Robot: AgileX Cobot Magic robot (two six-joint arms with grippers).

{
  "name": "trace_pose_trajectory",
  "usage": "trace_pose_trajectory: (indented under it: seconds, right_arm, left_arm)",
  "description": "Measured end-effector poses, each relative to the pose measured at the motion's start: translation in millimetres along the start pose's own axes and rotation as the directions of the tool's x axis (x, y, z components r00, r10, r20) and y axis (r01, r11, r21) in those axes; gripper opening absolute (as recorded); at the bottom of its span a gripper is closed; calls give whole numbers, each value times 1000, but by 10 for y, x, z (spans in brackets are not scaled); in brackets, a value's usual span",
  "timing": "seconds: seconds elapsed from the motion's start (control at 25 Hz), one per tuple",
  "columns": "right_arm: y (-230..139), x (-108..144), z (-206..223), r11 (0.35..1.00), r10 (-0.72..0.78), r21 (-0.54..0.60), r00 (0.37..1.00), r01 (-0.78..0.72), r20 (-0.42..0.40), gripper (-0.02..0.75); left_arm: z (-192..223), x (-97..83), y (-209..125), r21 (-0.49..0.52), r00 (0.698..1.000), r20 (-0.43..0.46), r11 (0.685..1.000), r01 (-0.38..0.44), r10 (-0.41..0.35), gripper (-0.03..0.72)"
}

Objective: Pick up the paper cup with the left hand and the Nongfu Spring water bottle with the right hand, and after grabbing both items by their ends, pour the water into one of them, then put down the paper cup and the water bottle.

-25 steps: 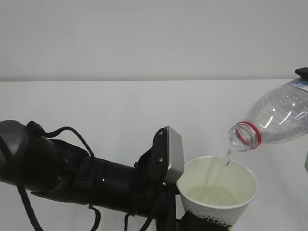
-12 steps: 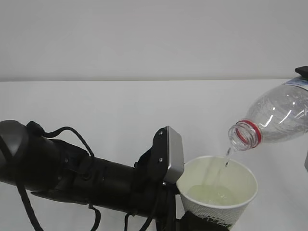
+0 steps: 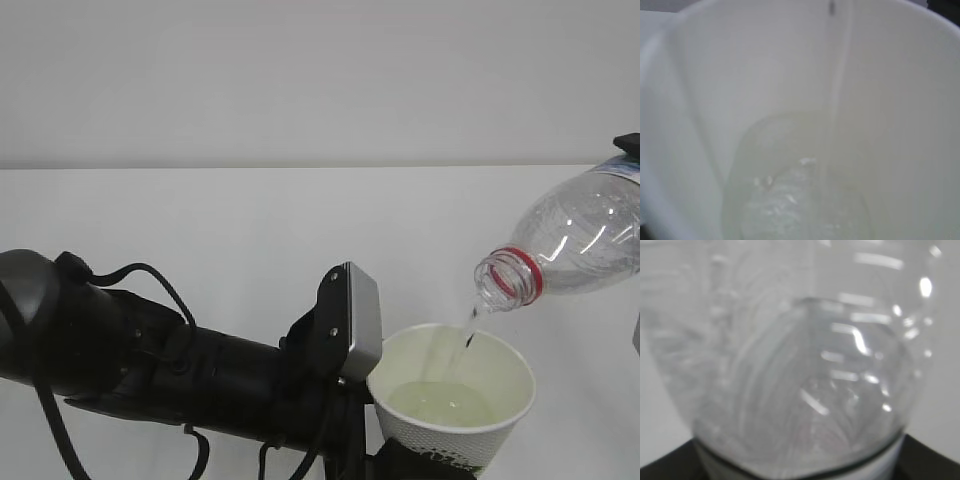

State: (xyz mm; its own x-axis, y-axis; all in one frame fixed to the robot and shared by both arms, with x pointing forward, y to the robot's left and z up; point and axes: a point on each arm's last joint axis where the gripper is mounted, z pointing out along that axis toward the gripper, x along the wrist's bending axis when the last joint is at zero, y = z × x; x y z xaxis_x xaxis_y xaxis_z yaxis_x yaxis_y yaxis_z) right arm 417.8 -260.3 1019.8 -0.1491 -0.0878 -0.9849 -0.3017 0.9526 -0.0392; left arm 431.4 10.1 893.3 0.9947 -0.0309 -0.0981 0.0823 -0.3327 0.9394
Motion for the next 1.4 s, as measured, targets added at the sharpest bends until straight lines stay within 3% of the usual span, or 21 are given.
trace_pose_trajectory:
  seconds: [1.4]
  right_arm:
    - [1,-2,0,1000,-2,-1,1000,2,2,433]
  left_arm:
    - [0,6,-2,2,1000,-7,1000,4,-4,501]
